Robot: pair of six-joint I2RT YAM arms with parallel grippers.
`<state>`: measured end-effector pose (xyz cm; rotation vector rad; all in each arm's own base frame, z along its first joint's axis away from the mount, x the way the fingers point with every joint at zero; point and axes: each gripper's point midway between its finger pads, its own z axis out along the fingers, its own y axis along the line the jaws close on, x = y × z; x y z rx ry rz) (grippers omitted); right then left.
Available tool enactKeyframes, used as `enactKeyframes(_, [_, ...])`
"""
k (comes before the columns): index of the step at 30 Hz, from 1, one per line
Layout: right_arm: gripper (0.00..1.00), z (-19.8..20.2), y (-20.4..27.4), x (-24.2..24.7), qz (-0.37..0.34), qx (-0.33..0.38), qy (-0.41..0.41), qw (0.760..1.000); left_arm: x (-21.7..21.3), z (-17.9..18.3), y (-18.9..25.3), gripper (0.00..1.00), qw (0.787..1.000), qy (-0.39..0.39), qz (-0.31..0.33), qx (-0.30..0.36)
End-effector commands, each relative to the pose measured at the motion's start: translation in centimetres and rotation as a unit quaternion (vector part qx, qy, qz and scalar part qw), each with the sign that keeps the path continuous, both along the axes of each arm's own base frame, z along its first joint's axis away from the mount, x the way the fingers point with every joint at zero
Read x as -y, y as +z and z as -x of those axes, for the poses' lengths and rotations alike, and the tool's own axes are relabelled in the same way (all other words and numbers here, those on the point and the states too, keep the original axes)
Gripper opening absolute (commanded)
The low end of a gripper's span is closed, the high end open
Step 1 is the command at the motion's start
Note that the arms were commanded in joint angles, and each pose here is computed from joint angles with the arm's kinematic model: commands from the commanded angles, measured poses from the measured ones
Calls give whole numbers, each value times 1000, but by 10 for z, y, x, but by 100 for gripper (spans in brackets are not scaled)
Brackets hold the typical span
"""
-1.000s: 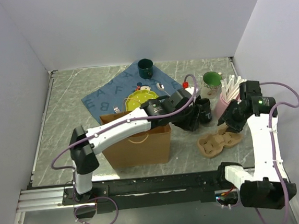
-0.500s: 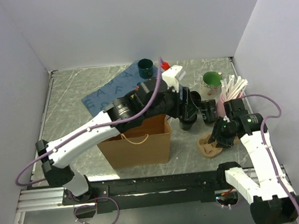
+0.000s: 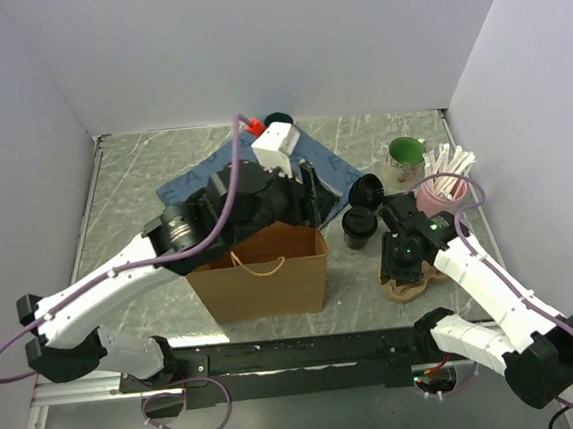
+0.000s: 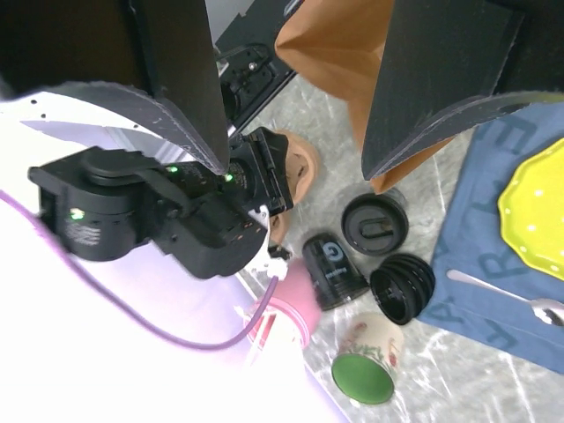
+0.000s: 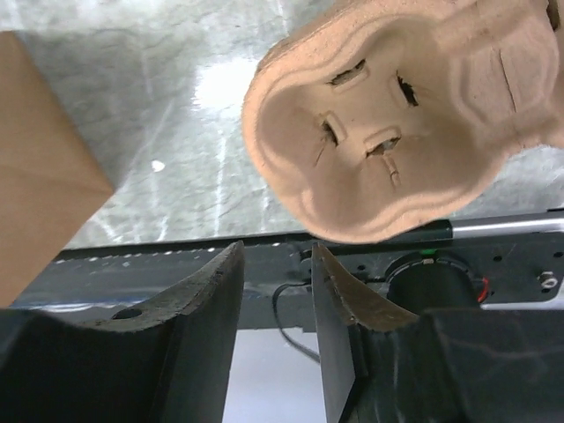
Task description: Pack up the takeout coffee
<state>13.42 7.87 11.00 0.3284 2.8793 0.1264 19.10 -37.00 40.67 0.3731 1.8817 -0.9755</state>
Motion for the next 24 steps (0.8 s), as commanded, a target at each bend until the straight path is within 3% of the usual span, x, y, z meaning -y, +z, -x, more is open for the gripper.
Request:
enactKeyframes(1, [43, -13, -10, 6, 32, 21, 18, 999, -20, -4, 19, 68, 999, 29, 21, 26])
enactKeyframes(24, [40, -5, -37, -1, 41, -32, 55, 997, -27, 0, 11, 68, 999, 32, 23, 14])
